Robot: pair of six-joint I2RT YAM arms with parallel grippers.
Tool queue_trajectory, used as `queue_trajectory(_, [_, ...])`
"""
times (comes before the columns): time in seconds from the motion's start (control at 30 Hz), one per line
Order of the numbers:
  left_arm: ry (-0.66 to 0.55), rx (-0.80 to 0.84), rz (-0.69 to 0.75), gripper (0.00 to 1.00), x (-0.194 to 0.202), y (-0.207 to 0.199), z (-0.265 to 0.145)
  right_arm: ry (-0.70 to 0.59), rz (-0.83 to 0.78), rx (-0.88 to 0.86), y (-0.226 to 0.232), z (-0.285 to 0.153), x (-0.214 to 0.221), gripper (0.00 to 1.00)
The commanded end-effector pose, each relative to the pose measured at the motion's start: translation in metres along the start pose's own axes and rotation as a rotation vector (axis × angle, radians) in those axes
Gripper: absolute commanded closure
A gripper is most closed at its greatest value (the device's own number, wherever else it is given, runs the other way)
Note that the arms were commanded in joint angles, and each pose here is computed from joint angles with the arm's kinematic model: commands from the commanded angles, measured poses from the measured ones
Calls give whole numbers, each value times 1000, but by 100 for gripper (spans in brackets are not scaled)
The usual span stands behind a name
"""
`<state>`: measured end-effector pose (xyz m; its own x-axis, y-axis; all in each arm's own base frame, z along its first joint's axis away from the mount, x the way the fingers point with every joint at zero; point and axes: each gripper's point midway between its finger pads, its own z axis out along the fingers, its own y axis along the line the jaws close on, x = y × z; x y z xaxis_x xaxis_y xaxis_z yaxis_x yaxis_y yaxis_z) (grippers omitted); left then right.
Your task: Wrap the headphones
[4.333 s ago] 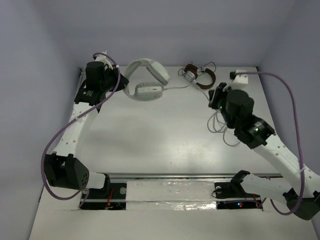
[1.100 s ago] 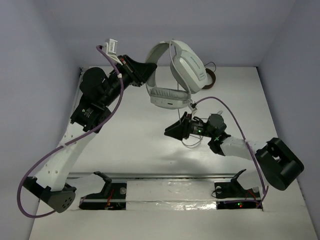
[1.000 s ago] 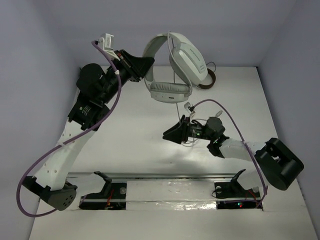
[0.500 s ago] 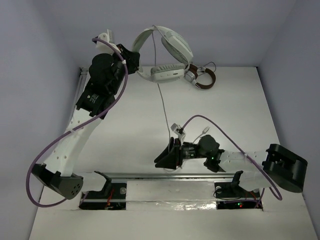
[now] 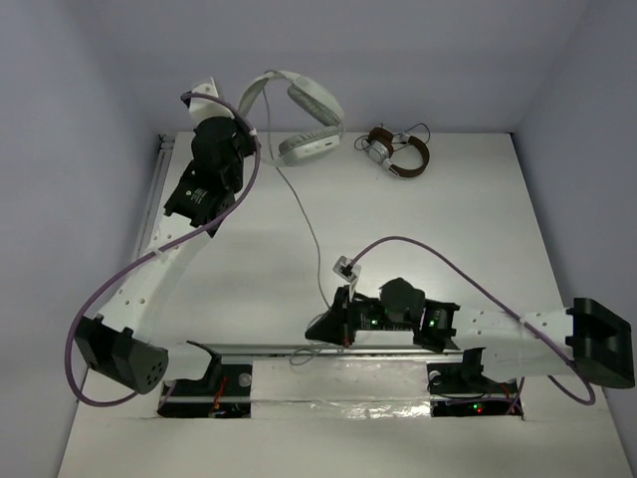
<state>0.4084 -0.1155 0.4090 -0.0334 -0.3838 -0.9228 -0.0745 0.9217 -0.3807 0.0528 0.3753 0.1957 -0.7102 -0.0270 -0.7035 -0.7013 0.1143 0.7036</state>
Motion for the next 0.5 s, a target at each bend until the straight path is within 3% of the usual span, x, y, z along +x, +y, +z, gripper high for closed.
queue_trajectory(0.0, [-97,-64,-29,100,-11,15,2,-10,-75,175,8,-7,-31,100])
queue_trajectory(0.2, [35,-143,155,100,58,23,17,-3,-206,403,12,-48,-73,100])
queue_trajectory(0.23, [82,-148,192,100,76,22,22,-52,-252,430,23,-54,-99,100])
queue_trajectory(0.3, [106,-123,243,100,86,4,18,-31,-285,508,19,-66,-107,100])
queue_trajectory(0.47, [166,-134,374,100,119,-7,15,-120,-388,604,40,-96,-160,100])
